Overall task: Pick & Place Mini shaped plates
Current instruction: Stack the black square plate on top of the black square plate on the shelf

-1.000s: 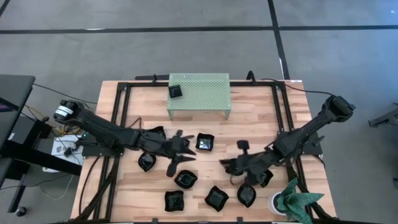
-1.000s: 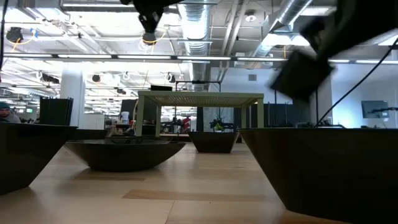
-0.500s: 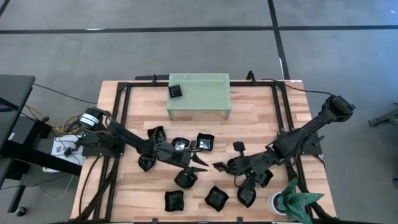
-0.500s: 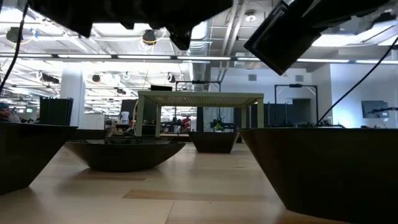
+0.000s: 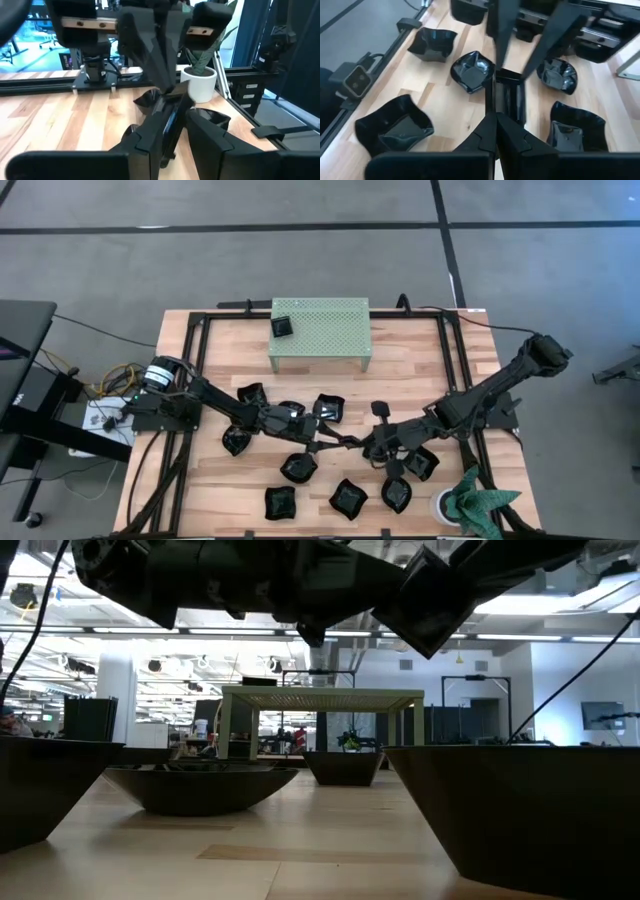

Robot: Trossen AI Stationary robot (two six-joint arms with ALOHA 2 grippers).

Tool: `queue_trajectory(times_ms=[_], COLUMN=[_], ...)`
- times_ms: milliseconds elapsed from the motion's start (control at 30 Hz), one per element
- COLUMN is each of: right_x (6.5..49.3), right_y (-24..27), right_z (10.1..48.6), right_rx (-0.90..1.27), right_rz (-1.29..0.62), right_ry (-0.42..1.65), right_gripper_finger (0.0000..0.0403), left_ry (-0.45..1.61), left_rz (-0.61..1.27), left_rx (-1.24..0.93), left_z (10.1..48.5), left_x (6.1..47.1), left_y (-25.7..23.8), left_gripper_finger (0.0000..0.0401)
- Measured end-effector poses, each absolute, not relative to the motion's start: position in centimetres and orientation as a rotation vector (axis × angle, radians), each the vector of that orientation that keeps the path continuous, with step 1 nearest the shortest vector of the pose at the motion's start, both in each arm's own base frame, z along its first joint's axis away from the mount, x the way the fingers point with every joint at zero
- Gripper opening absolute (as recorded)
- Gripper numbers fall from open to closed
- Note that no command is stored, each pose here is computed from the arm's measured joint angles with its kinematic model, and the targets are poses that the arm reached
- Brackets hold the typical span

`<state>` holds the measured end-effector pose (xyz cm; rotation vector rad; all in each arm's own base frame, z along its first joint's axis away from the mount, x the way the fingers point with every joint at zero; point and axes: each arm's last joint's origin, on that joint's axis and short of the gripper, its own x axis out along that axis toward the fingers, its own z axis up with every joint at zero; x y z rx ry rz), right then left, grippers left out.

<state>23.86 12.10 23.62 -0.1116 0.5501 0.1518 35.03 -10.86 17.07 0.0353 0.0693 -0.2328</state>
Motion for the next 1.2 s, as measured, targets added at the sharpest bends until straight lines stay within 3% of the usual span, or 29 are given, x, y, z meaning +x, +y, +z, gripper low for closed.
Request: queue_trajectory(times_ms=[267, 533, 967, 1200], right_x=[24.1, 24.1, 24.2, 24.2], right_y=[11.6, 11.6, 11.6, 11.6], right_z=[23.6, 23.7, 23.8, 23.8], right_rx=[-0.107, -0.155, -0.153, -0.154], right_rz=[0.134, 0.143, 0.137, 0.136], right_ry=[0.549, 0.54, 0.53, 0.53], right_gripper_finger=[0.0001, 0.0002, 0.0076, 0.0093], left_ry=[0.062, 0.063, 0.069, 0.173], left_rz=[-0.232, -0.239, -0.249, -0.303], left_rx=[0.034, 0.034, 0.036, 0.065], left_z=[17.2, 17.2, 17.1, 17.3], left_x=[35.0, 35.0, 34.8, 33.5], left_y=[-10.9, -10.9, -11.5, -13.5], left_gripper_finger=[0.0079, 0.0008, 0.0006, 0.0005])
